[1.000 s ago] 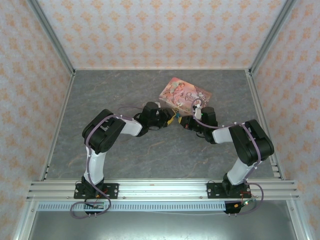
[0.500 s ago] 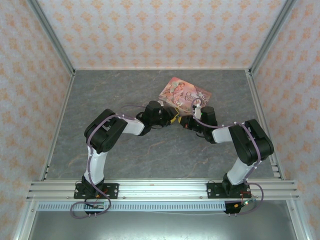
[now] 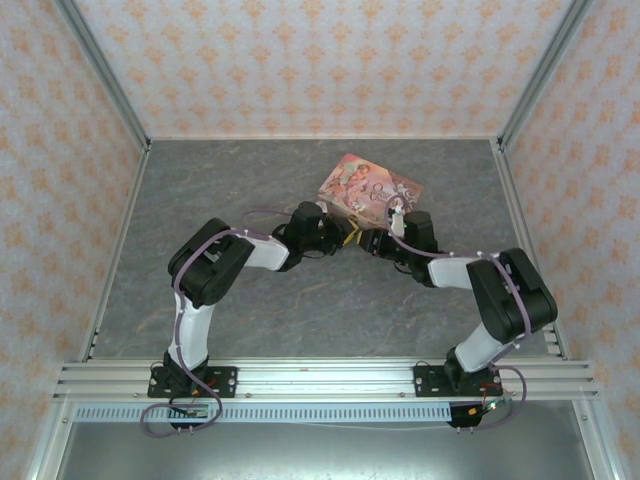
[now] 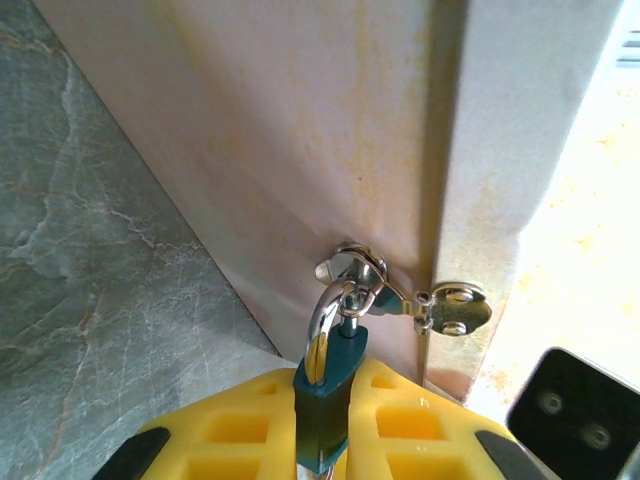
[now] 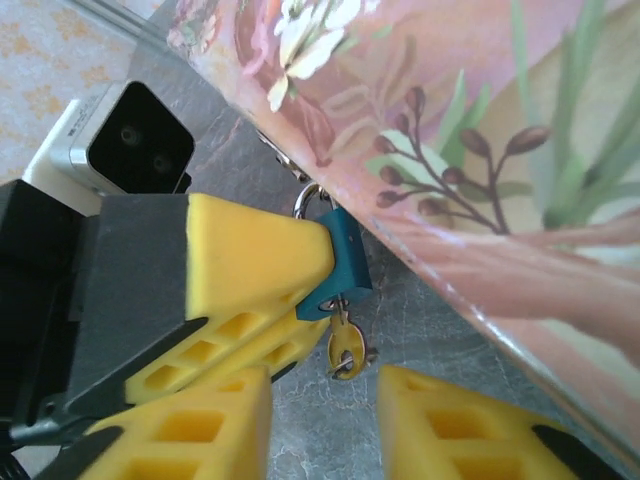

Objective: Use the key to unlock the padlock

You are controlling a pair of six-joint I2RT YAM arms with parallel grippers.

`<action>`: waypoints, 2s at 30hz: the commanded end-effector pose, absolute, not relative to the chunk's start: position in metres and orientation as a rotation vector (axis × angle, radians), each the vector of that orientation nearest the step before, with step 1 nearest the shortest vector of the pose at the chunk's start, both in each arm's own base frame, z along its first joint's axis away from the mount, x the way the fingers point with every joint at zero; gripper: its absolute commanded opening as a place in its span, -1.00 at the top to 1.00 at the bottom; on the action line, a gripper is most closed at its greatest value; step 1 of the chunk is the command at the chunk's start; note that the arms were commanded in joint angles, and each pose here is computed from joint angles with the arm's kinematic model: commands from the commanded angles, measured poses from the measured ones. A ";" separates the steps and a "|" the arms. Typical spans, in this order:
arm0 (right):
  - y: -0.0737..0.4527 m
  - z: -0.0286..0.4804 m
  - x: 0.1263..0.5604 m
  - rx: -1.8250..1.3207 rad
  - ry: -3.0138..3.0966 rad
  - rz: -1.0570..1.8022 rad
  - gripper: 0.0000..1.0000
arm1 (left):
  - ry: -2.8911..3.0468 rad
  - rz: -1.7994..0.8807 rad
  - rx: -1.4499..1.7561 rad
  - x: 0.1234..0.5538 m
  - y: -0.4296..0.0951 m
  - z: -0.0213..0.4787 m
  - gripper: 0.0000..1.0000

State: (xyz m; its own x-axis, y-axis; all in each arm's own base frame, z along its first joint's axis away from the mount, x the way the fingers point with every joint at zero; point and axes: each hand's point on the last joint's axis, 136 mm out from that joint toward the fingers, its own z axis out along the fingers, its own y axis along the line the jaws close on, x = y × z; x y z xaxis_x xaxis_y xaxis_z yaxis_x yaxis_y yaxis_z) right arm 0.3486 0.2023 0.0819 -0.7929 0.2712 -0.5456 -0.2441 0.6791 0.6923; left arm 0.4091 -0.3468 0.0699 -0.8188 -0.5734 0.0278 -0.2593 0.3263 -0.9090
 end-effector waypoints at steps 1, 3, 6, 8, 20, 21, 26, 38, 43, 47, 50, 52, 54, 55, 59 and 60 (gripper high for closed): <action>0.191 0.090 0.345 -0.035 2.254 0.925 0.25 | 2.279 -1.481 -0.742 0.410 -0.345 0.093 1.00; 0.185 0.100 0.341 -0.064 2.231 0.875 0.20 | 2.289 -1.478 -0.762 0.409 -0.343 0.097 1.00; 0.175 0.120 0.336 -0.104 2.175 0.797 0.18 | 2.320 -1.476 -0.799 0.407 -0.343 0.103 1.00; 0.169 0.136 0.331 -0.143 2.119 0.745 0.17 | 2.357 -1.458 -0.830 0.404 -0.342 0.105 1.00; 0.160 0.181 0.305 -0.596 1.889 0.323 0.17 | 2.380 -1.459 -0.855 0.399 -0.340 0.134 1.00; 0.161 0.183 0.305 -0.603 1.877 0.319 0.17 | 2.382 -1.461 -0.858 0.398 -0.341 0.134 1.00; 0.171 0.174 0.301 -0.733 1.842 0.247 0.17 | 2.382 -1.477 -0.861 0.397 -0.342 0.137 1.00; 0.191 0.137 0.303 -0.966 1.815 -0.071 0.17 | 2.435 -1.459 -0.820 0.391 -0.345 0.141 1.00; 0.197 0.130 0.306 -1.011 1.800 -0.111 0.17 | 2.441 -1.457 -0.810 0.389 -0.345 0.144 1.00; 0.201 0.125 0.312 -1.026 1.790 -0.129 0.17 | 2.445 -1.454 -0.806 0.389 -0.346 0.145 1.00; 0.207 0.122 0.316 -1.050 1.782 -0.134 0.18 | 2.453 -1.451 -0.806 0.388 -0.347 0.144 1.00; 0.210 0.120 0.319 -1.059 1.776 -0.140 0.18 | 2.454 -1.449 -0.809 0.388 -0.347 0.144 1.00; 0.213 0.117 0.322 -1.070 1.768 -0.141 0.18 | 2.456 -1.449 -0.809 0.387 -0.347 0.143 1.00; 0.215 0.116 0.324 -1.075 1.768 -0.139 0.18 | 2.458 -1.448 -0.809 0.387 -0.347 0.143 1.00; 0.221 0.113 0.330 -1.073 1.763 -0.136 0.20 | 2.458 -1.452 -0.808 0.386 -0.347 0.143 1.00; 0.222 0.113 0.331 -1.070 1.758 -0.135 0.20 | 2.458 -1.452 -0.808 0.385 -0.346 0.144 1.00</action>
